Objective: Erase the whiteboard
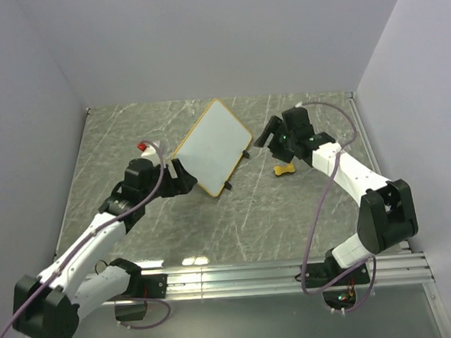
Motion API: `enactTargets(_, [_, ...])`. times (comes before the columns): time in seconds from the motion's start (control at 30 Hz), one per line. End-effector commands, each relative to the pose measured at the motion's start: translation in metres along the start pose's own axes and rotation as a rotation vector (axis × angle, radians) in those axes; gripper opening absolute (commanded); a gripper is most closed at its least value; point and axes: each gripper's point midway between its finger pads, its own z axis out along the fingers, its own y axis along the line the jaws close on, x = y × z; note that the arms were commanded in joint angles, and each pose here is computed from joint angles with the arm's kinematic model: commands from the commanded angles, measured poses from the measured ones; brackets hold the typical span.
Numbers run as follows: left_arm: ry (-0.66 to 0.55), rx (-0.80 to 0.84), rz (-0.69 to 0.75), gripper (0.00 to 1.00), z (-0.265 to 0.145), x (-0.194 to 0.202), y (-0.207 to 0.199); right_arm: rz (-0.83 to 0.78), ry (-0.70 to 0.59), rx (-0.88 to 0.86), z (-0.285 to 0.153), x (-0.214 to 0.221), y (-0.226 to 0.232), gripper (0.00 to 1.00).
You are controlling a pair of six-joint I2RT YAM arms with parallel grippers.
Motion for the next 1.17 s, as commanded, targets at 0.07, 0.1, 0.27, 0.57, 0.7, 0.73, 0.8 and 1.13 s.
enactTargets(0.07, [-0.086, -0.052, 0.007, 0.86, -0.044, -0.037, -0.007, -0.122, -0.050, -0.282, -0.065, -0.031, 0.093, 0.85])
enactTargets(0.1, [-0.072, -0.069, 0.010, 0.86, -0.049, -0.034, -0.004, -0.127, -0.071, -0.314, -0.075, -0.038, 0.105, 0.86])
enactTargets(0.27, [-0.094, -0.117, 0.002, 0.86, -0.066, -0.038, 0.004, -0.170, -0.213, -0.453, -0.130, -0.052, 0.138, 1.00])
enactTargets(0.57, [-0.151, -0.138, -0.010, 0.86, -0.069, -0.065, 0.002, -0.302, -0.341, -0.375, -0.185, -0.044, 0.088, 1.00])
enactTargets(0.7, [-0.152, -0.145, 0.001, 0.86, -0.059, -0.079, -0.001, -0.323, -0.369, -0.341, -0.191, -0.037, 0.066, 1.00])
enactTargets(0.73, [-0.161, -0.140, 0.010, 0.86, -0.059, -0.087, -0.005, -0.326, -0.375, -0.339, -0.195, -0.036, 0.063, 1.00])
enactTargets(0.8, [-0.150, -0.146, 0.014, 0.85, -0.052, -0.092, -0.006, -0.333, -0.383, -0.324, -0.197, -0.035, 0.057, 1.00])
enactTargets(1.13, [-0.197, -0.124, 0.077, 0.85, -0.042, -0.125, -0.019, -0.319, -0.347, -0.267, -0.194, -0.029, 0.044, 1.00])
